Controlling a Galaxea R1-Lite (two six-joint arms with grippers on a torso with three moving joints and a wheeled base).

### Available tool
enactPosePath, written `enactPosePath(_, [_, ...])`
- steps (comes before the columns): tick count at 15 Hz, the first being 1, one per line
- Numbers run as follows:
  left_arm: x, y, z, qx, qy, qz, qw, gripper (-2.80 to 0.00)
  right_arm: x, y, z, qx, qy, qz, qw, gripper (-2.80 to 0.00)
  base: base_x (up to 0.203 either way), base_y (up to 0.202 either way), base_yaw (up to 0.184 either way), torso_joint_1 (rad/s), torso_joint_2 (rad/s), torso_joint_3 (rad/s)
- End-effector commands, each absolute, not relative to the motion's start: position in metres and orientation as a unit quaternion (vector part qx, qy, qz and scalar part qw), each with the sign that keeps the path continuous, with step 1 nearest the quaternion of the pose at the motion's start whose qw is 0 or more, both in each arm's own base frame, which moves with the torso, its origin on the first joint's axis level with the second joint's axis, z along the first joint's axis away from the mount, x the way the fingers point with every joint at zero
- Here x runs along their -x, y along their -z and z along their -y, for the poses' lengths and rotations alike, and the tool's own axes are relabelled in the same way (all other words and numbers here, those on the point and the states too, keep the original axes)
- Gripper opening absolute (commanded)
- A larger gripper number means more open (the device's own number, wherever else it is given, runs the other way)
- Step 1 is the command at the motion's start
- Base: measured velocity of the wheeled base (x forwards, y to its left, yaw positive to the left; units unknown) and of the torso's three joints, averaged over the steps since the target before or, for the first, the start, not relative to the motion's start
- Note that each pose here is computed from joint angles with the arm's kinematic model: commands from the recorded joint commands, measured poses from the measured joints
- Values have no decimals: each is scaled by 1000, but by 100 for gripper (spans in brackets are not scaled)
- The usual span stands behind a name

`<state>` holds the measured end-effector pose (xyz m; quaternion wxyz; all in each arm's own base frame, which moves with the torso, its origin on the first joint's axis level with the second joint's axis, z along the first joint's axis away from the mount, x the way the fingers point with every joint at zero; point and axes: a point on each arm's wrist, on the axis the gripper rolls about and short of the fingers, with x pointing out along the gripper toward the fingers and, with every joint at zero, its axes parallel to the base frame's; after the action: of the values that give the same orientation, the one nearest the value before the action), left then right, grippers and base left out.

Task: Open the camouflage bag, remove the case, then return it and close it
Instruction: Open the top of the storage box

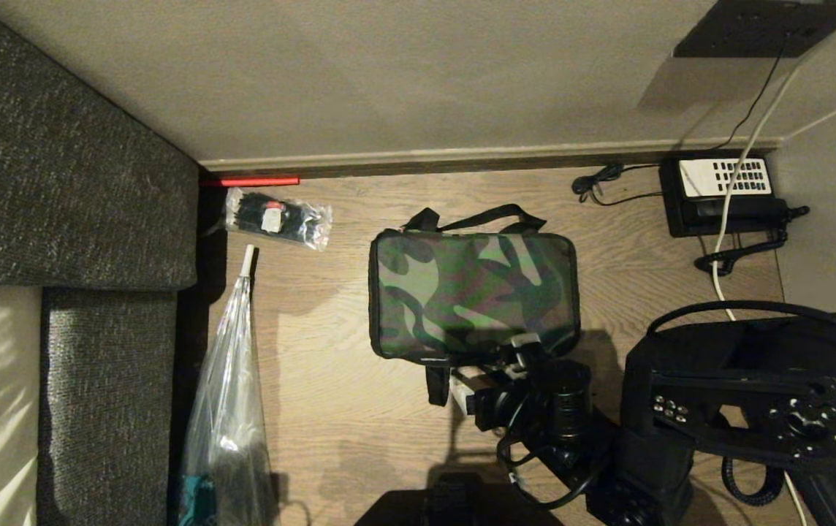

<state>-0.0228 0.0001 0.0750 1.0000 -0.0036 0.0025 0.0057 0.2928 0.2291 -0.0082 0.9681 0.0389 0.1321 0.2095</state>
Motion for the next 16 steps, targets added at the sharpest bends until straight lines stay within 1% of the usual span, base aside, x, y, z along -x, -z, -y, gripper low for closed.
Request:
enactPosePath(1, [23,-74,0,4,-6,-4,1000,-280,-294,13,-230,-42,-209,-123,969,0,0,0,0,0,0,0])
enactPosePath(3, [23,-74,0,4,-6,-4,1000,-280,-294,12,-230,-43,-208,-119,970,0,0,0,0,0,0,0])
enactPosePath(4, [23,-74,0,4,-6,-4,1000,-280,-294,11,-230,-44,-207,-118,970,-95,0,0,0,0,0,0])
enactPosePath(5, [23,-74,0,4,-6,-4,1000,-280,-295,10,-228,-45,-206,-115,971,-280,0,0,0,0,0,0])
enactPosePath(16, [23,-74,0,4,-6,-4,1000,-280,-291,13,-223,-31,-172,-118,978,-280,0,0,0,0,0,0])
